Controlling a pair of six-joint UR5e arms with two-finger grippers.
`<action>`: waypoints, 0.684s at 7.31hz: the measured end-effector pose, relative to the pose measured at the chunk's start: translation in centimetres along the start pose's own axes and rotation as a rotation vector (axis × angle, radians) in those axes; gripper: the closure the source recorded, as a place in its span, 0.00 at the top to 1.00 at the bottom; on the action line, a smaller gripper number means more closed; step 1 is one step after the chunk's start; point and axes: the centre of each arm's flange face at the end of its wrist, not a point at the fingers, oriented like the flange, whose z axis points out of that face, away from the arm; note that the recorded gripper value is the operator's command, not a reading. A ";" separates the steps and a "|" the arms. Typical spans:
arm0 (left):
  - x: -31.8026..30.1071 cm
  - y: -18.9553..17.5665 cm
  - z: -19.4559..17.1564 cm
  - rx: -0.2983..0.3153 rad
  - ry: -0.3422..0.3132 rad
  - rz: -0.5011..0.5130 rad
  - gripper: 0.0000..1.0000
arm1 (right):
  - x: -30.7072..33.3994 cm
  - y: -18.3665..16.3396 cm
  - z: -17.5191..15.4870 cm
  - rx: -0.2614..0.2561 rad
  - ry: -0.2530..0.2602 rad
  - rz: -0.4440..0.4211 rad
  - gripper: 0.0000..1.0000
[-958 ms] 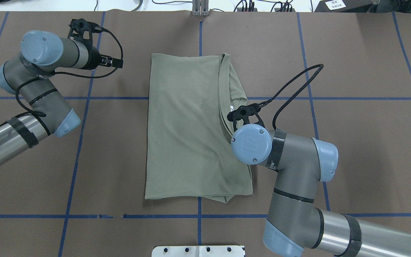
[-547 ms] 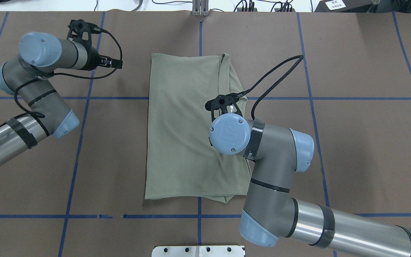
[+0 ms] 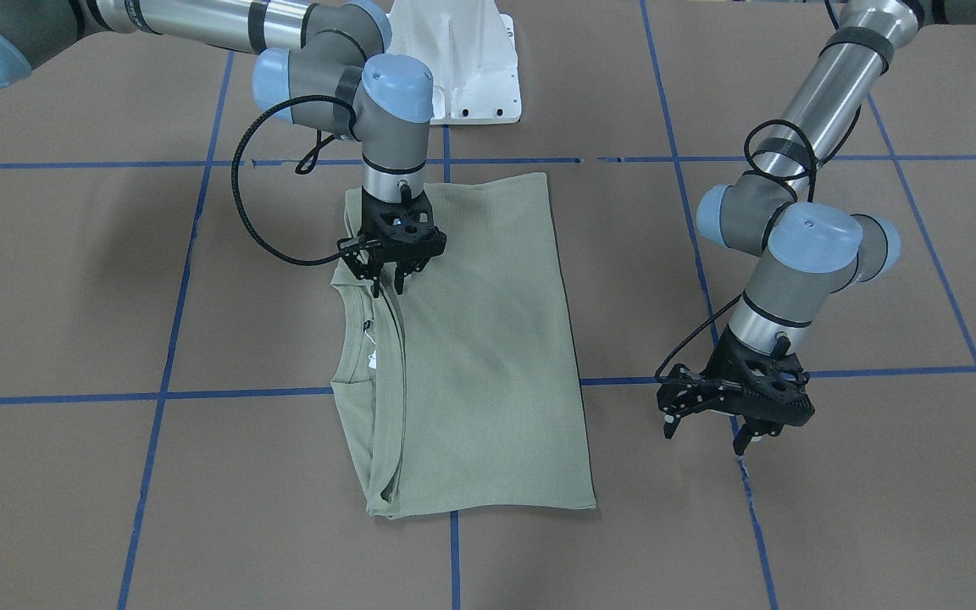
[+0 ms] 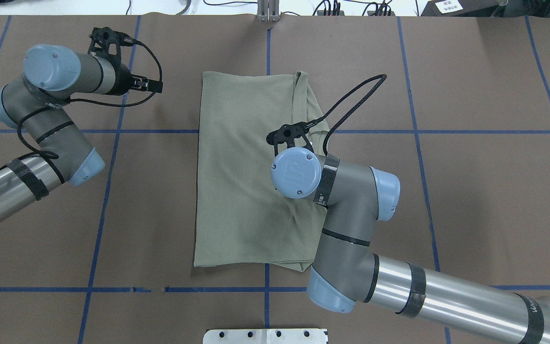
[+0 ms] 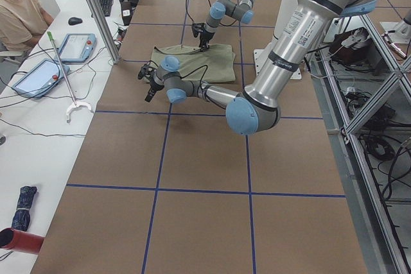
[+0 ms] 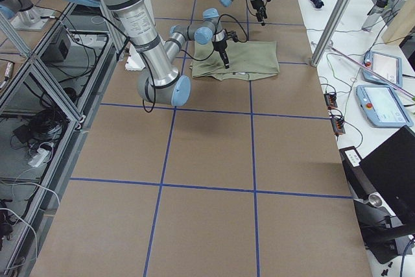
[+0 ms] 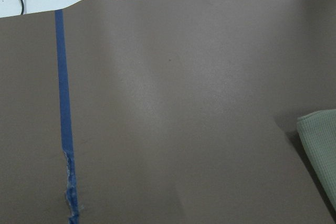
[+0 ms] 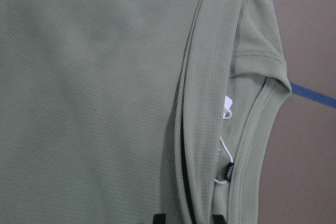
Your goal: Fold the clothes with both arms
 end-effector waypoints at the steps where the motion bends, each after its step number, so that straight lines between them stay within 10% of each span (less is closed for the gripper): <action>1: 0.0 0.0 0.0 -0.001 0.000 0.000 1.00 | 0.2 -0.1 0.1 0.000 0.002 -0.013 0.27; 3: 0.1 0.1 0.0 -0.002 0.001 0.001 1.00 | 0.5 -0.1 0.4 -0.003 0.008 -0.024 0.00; 5: 0.1 0.1 0.0 -0.002 0.001 0.001 1.00 | 0.6 0.0 0.6 -0.006 0.013 -0.024 0.00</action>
